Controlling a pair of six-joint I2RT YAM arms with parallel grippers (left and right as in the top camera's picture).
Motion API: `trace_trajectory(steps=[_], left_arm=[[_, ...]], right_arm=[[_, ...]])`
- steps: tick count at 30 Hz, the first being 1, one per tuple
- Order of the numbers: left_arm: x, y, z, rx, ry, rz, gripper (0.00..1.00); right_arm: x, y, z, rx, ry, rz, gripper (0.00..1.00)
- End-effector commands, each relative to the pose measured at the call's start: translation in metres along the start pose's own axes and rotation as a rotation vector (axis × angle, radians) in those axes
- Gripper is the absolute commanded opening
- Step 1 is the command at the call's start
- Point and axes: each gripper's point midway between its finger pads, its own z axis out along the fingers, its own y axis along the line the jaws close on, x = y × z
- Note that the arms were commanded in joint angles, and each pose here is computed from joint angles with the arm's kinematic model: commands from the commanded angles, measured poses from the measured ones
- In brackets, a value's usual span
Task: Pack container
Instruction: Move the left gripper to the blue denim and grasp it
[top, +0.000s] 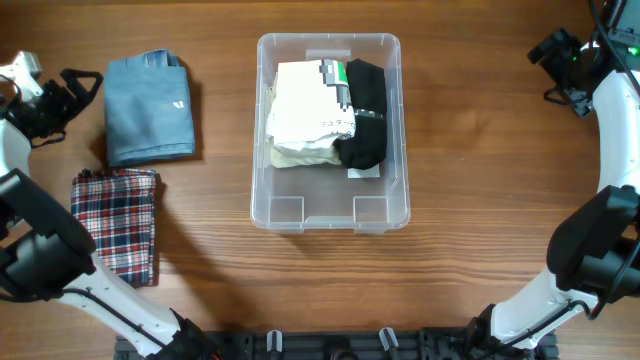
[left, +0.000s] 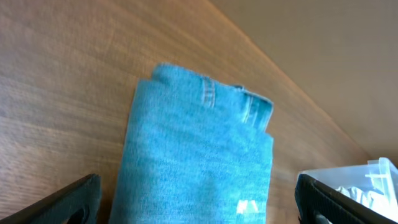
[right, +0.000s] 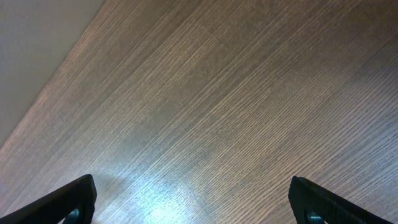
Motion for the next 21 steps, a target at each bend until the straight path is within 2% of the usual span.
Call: trace_trajectory(steps=[1, 5, 21], left_arm=[[0.011, 0.012, 0.011, 0.0, 0.037, -0.026, 1.0], [0.027, 0.033, 0.016, -0.089, 0.085, -0.069, 1.0], [0.069, 0.055, 0.049, -0.063, 0.193, -0.124, 1.0]], right_arm=[[0.002, 0.002, 0.003, -0.004, 0.008, 0.011, 1.0], [0.002, 0.002, 0.003, -0.004, 0.008, 0.011, 1.0], [0.002, 0.002, 0.003, -0.004, 0.008, 0.011, 1.0]])
